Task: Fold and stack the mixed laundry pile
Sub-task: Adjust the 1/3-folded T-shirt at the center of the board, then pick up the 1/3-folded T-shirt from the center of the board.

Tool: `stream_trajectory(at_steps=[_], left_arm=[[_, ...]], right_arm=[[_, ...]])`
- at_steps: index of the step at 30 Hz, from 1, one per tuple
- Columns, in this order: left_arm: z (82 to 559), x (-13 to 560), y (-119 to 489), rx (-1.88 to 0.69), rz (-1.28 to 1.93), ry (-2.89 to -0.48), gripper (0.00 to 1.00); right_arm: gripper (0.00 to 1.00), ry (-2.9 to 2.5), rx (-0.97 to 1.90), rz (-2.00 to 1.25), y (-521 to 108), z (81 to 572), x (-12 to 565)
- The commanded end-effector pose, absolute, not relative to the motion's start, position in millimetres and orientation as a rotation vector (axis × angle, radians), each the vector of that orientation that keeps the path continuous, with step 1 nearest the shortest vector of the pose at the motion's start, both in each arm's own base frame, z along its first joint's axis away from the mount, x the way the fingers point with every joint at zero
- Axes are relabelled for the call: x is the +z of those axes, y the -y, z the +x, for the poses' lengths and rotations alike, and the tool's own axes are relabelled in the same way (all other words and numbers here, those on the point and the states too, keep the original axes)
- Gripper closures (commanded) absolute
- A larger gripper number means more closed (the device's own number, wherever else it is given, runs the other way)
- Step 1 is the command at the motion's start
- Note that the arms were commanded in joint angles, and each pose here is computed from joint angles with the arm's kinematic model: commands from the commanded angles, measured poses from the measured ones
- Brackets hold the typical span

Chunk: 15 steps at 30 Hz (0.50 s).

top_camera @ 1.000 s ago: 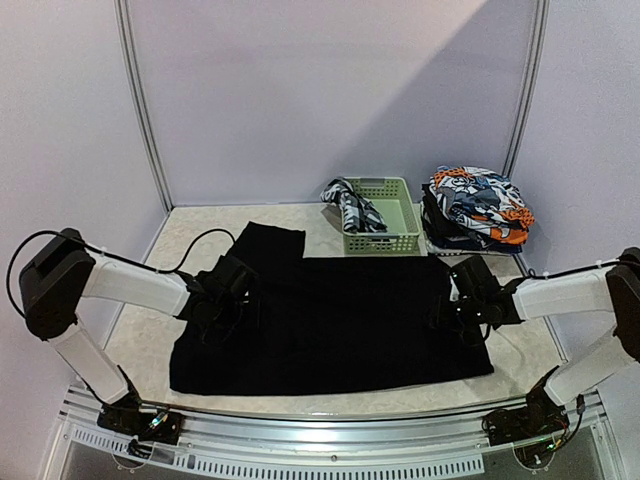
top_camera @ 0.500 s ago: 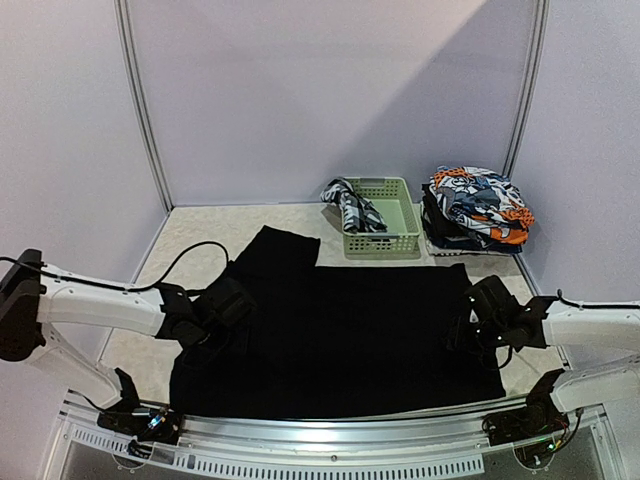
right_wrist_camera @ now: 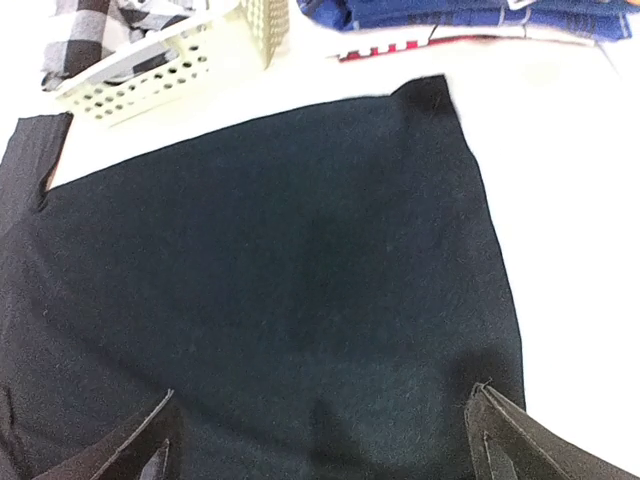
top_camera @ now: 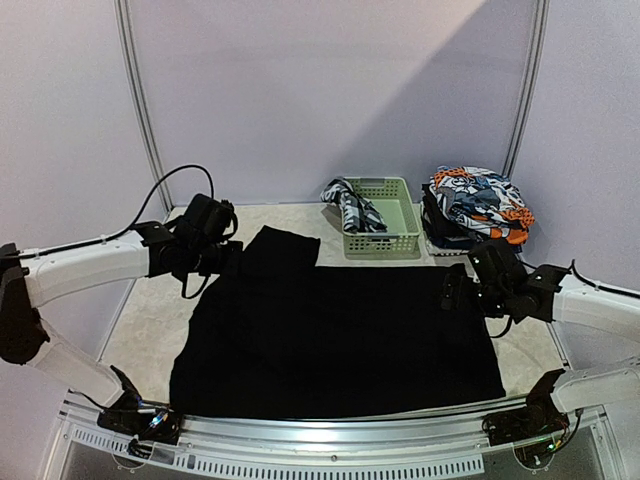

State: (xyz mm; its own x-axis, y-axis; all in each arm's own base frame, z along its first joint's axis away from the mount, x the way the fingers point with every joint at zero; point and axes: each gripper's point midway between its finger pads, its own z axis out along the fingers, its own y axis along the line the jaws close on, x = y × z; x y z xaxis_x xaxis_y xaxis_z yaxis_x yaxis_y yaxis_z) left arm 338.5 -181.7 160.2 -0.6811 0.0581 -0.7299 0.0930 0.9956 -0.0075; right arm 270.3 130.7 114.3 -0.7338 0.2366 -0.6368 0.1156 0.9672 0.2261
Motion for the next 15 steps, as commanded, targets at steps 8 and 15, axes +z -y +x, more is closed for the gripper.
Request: stream_trajectory(at_steps=[8,15], left_arm=[[470.1,147.1,194.9,-0.169,0.305,-2.375,0.43],[547.8,113.3,200.0,-0.167,0.343,-2.463,0.47]], right_arm=[[0.01,-2.411,0.096,0.210,-124.6,300.2,102.0],[0.01,-2.463,0.102,0.195,-128.0,297.2,88.1]])
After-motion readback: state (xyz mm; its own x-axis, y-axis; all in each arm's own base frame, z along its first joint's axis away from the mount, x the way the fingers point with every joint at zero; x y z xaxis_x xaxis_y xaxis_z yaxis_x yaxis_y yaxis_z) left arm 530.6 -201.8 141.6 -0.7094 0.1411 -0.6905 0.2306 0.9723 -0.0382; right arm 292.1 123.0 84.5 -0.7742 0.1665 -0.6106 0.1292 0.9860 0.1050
